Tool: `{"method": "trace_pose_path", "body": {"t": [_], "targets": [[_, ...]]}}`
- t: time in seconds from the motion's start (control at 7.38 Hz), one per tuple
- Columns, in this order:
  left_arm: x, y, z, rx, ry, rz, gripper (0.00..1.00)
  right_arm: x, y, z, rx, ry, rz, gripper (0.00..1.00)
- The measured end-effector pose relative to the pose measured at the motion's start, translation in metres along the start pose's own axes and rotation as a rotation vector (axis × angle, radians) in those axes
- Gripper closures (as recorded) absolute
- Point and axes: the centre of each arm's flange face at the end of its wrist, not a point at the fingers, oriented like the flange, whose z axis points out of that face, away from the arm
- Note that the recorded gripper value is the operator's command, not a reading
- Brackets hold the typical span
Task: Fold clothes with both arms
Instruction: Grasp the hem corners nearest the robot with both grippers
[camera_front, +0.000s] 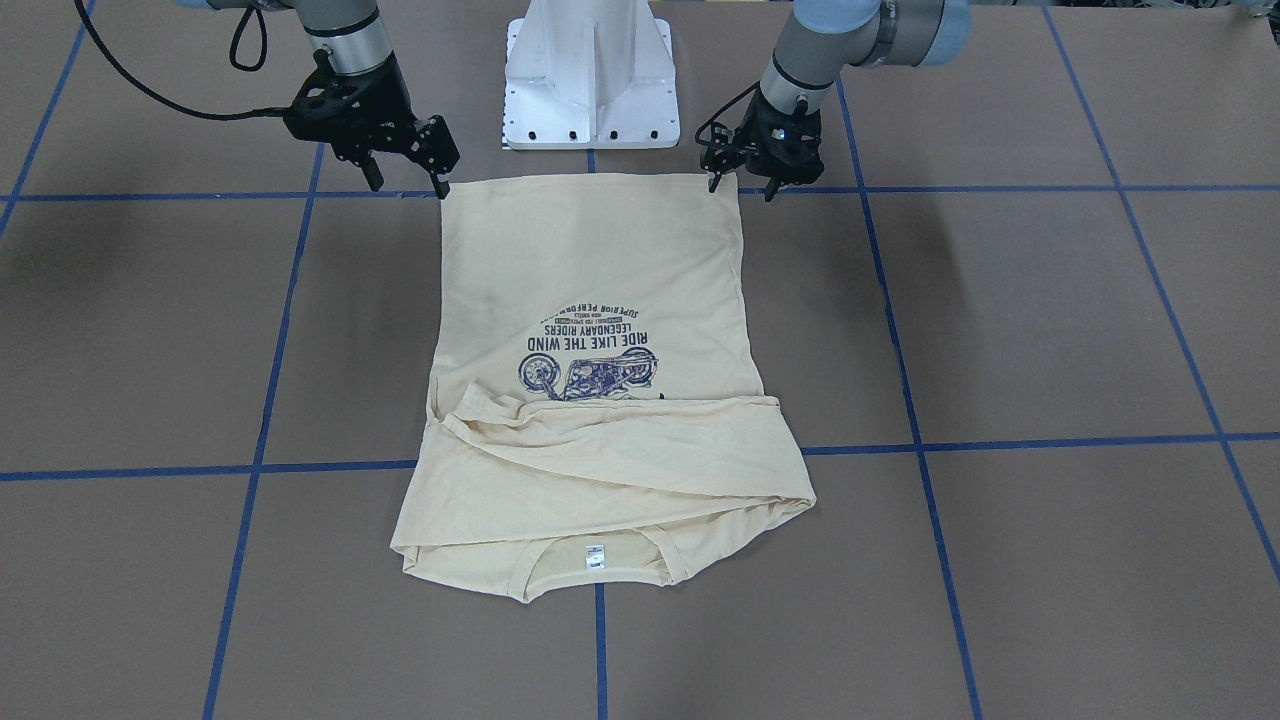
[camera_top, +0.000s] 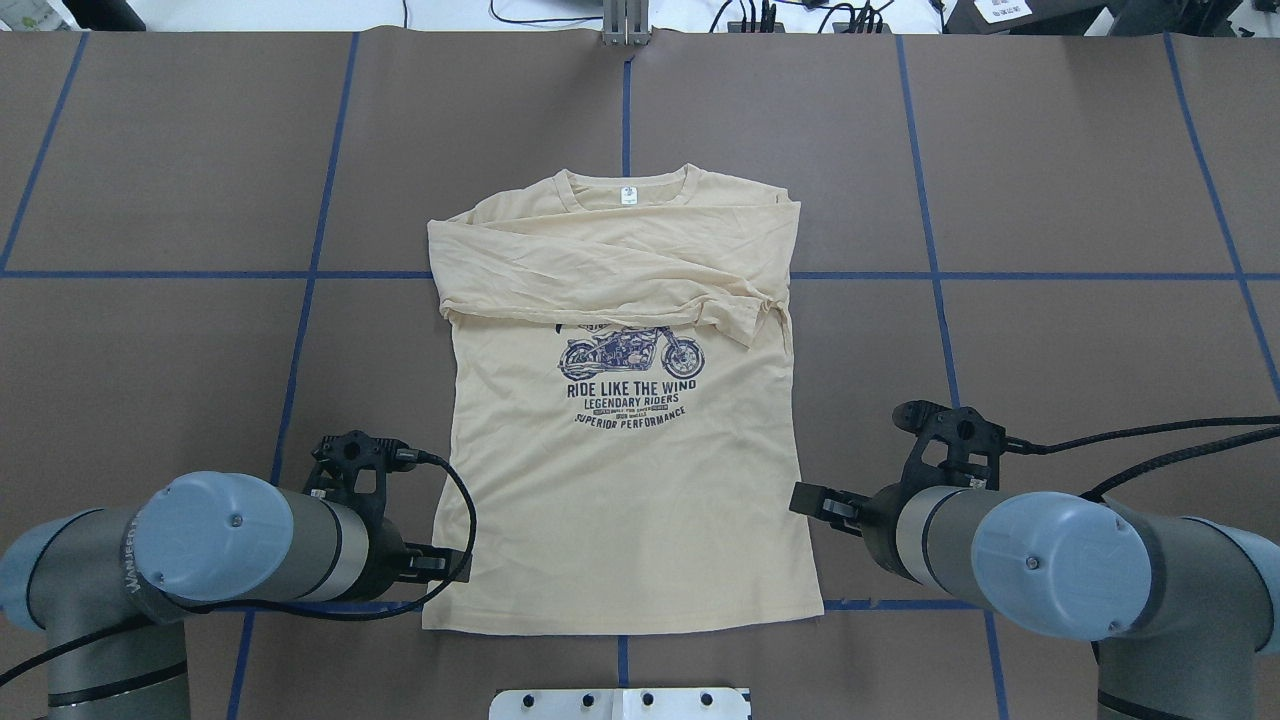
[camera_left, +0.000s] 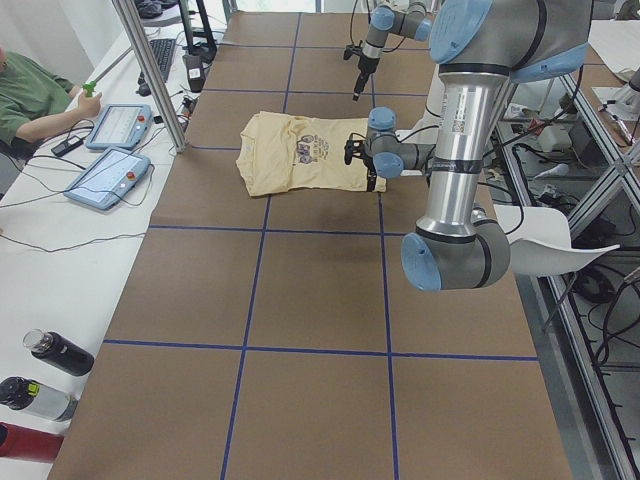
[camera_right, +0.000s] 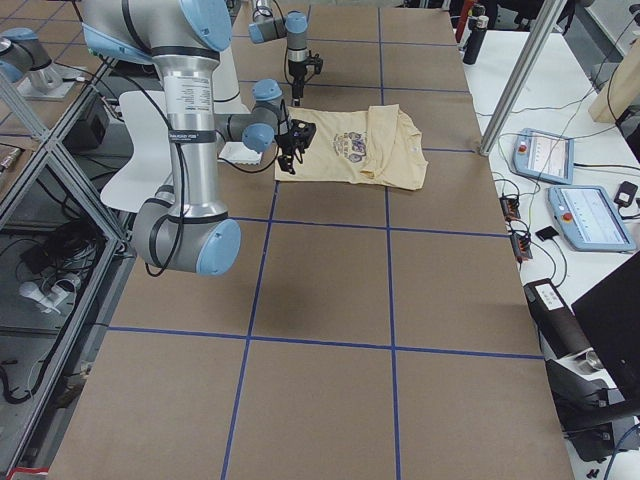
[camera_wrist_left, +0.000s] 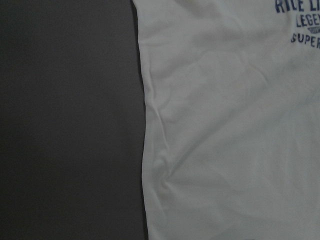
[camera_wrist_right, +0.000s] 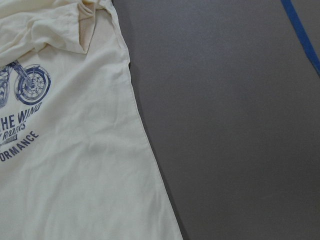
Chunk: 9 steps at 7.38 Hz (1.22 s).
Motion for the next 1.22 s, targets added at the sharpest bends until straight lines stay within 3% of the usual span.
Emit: {"method": "trace_pose_path", "body": {"t": [0.41,0.81,1.08,1.22], "targets": [[0.006,0.027,0.013,-0.045,-0.006,-0.019,0.48,0.0,0.0,-0.001,0.002,-0.002,-0.001,0.0],[0.007,0.037,0.021,-0.065,-0.015,-0.025,0.49,0.0,0.0,-0.001,0.003,0.0,-0.001,0.0],[0.005,0.039,0.027,-0.07,-0.025,-0.025,0.66,0.0,0.001,0.0,0.001,0.001,-0.002,0.0],[0.006,0.039,0.027,-0.071,-0.025,-0.025,0.94,0.0,0.002,0.0,0.0,0.001,-0.003,0.0]]}}
